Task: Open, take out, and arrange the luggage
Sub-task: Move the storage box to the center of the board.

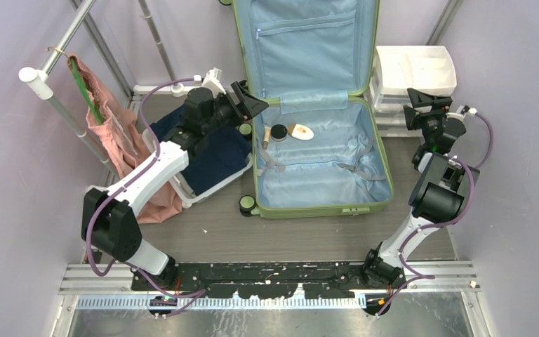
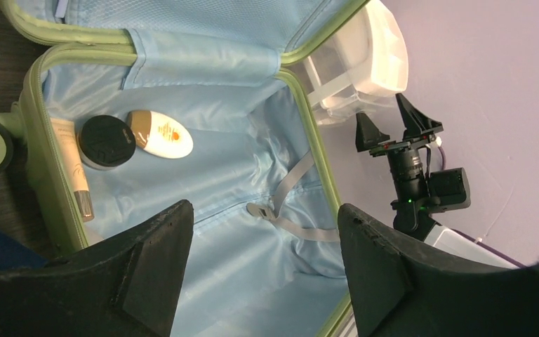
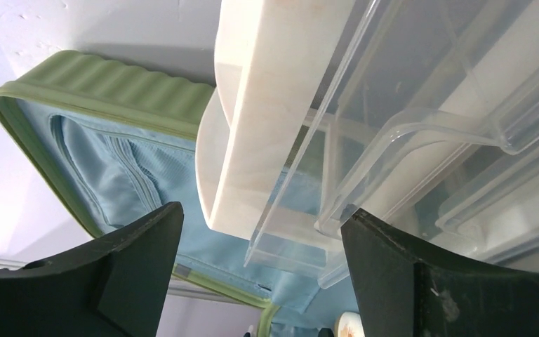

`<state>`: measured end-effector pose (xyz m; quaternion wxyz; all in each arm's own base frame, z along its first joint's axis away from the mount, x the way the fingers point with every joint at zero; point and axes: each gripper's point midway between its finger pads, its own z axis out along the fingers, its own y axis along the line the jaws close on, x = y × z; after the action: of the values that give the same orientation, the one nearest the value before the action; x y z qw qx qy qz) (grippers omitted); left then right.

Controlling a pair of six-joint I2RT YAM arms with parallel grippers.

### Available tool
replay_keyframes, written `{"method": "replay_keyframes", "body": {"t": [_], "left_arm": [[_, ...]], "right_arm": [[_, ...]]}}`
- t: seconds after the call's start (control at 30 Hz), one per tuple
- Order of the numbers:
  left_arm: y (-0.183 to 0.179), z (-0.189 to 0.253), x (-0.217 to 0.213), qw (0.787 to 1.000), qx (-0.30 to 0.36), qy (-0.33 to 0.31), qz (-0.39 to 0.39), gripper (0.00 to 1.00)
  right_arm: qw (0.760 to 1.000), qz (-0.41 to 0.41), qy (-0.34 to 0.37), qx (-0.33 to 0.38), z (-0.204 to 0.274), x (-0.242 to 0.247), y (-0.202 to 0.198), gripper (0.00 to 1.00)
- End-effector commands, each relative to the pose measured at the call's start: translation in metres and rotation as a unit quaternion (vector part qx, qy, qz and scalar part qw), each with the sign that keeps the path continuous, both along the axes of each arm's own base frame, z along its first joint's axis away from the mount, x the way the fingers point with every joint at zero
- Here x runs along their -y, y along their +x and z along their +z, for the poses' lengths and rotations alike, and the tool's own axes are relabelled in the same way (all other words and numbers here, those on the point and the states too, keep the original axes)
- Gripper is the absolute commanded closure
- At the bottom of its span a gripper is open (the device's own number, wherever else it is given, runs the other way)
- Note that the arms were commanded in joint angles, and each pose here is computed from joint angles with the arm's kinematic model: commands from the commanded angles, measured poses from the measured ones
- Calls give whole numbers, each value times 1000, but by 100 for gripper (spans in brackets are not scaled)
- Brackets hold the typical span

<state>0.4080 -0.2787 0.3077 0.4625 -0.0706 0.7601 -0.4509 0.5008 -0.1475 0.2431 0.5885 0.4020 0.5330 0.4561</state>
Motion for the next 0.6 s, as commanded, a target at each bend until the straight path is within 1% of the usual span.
{"method": "replay_keyframes", "body": {"t": [0.0, 0.1, 0.23, 0.3, 0.47, 0.53, 0.57], "left_arm": [[-10, 29, -3, 999, 44, -9, -18, 24], [-12, 27, -2, 999, 43, -8, -25, 24], [-16, 26, -1, 999, 43, -11, -31, 24], [-18, 25, -2, 998, 43, -11, -33, 24], [-22, 26, -6, 998, 45, -1, -37, 24], [-24, 28, -8, 998, 46, 5, -39, 24], [-24, 29, -10, 998, 48, 9, -38, 24]], "right_arm": [[998, -15, -37, 41, 34, 6, -24, 12], [999, -17, -42, 23, 22, 6, -36, 12], [998, -23, -49, 12, 18, 8, -59, 13], [999, -23, -47, -7, 9, 6, -67, 14], [996, -12, -56, -69, -7, -1, -84, 14], [992, 5, -76, -102, -9, -7, -91, 14], [988, 13, -97, -123, -9, -11, -97, 13]]}}
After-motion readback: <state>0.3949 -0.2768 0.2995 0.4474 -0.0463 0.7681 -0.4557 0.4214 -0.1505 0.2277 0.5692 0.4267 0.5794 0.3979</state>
